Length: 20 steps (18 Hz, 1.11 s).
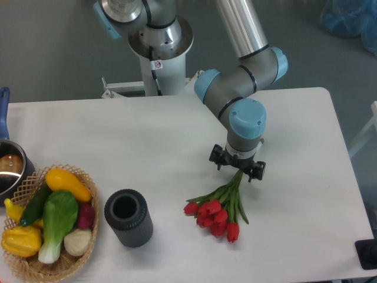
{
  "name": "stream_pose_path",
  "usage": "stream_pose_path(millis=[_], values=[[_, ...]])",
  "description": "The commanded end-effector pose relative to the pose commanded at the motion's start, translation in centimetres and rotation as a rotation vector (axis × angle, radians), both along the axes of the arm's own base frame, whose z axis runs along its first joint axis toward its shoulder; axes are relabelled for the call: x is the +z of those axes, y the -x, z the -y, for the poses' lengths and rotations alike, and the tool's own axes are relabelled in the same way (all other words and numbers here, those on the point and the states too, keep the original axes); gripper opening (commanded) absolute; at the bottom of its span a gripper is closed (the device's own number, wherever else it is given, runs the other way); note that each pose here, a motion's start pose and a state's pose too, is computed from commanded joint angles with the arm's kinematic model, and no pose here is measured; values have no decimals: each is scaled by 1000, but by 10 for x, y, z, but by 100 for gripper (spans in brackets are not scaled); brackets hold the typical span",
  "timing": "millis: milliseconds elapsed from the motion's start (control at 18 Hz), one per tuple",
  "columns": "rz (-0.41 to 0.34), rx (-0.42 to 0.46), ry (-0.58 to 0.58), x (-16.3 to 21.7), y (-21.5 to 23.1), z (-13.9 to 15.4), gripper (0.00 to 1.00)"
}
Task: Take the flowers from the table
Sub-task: 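Close the gripper around the tulip stems, then lift the gripped tulip bunch up off the table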
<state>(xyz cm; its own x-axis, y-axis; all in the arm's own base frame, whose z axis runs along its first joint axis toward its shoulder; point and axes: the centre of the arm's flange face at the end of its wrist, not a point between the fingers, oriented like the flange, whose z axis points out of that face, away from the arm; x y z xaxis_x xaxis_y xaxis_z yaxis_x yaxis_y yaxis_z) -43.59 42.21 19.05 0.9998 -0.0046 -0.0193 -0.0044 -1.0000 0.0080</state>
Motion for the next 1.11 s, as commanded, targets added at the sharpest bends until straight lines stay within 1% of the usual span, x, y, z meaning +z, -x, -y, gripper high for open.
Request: stream_pose_path(millis=[56,111,167,278,333,389,444,778,833,944,1111], values=[[0,-2,0,0,0,0,91],[-1,0,-1,1,1,0,84],[0,2,0,0,2,1,70],[-3,0,-2,2,3,1,55],[-4,0,-2,2,3,0,40],[-6,0,-4,4,4,0,31],[-7,2,-3,3,5,0,29],[0,3,0,-1,6,0,27],[1,3,1,-2,6,0,21],[3,12,2,-3,10,5,21],[-7,12,-3,3,14,2,21]])
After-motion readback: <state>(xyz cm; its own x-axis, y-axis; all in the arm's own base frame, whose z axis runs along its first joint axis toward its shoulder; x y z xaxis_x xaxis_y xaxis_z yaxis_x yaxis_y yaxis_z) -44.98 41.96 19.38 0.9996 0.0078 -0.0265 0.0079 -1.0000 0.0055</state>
